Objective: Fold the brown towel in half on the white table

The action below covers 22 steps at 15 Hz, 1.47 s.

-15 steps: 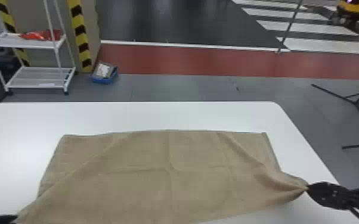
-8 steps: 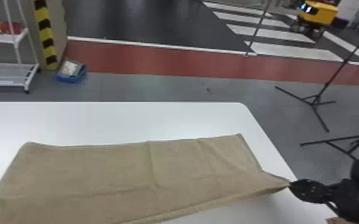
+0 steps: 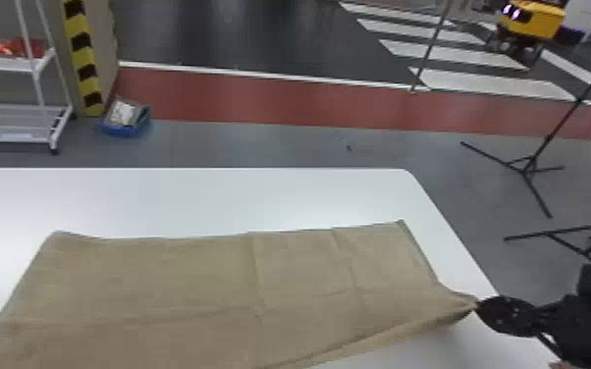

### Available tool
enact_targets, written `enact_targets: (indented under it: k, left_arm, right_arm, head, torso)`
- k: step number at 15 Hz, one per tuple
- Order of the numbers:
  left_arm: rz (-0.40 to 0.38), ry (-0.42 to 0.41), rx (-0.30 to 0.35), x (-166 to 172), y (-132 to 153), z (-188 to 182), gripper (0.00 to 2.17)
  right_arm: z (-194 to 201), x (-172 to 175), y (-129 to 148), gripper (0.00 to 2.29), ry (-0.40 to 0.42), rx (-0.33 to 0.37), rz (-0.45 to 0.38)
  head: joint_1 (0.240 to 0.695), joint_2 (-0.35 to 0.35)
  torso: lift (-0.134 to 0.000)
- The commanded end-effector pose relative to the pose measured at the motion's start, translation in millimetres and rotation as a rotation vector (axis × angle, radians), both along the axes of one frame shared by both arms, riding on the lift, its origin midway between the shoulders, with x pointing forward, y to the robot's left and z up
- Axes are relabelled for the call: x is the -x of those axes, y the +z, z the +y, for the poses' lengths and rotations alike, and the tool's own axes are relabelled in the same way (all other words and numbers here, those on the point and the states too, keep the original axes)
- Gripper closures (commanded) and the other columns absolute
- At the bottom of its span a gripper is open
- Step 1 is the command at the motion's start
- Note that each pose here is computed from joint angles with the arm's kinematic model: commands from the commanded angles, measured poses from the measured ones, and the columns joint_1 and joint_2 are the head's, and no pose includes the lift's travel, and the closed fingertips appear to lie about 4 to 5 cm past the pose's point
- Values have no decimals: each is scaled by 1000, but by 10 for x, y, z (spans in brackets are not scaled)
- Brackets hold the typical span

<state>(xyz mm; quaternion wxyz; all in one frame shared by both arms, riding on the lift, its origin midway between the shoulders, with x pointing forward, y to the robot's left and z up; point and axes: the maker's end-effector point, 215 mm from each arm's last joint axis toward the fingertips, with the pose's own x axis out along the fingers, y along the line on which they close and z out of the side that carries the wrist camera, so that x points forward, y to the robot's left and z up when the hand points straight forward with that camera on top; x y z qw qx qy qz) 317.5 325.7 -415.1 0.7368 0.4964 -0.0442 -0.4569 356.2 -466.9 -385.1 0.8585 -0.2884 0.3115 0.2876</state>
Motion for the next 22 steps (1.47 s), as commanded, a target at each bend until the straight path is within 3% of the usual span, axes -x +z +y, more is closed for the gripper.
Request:
enact_targets:
  k: [1,4,10,12,22]
  left_arm:
    - [20,33,-26,-286,161,79,1889]
    - [47,114,-37,-903,418,216,1889]
    - [162,169,-117,-1704,399,147,1889]
    - [215,198,-130,-1872,335,136,1889]
    - [225,221,-120,-2300,331,18,1885]
  right_arm:
    - [-35,-168,161,2256,-20,-4,-29]
    - [-111,-409,259,2256,-71,-23,-26]
    - [0,-1142,309,2256,-98,-17,11]
    - [107,-1350,282,2256,-87,11,29]
    - [112,-1804,155,2256,-110,87,53]
  head:
    - [695,-246]
    - [695,-217]
    - [695,-157]
    - [695,-147]
    - [695,-129]
  torso:
    - [-126]
    - [-126]
    - [-126]
    - [-126]
    - [-126]
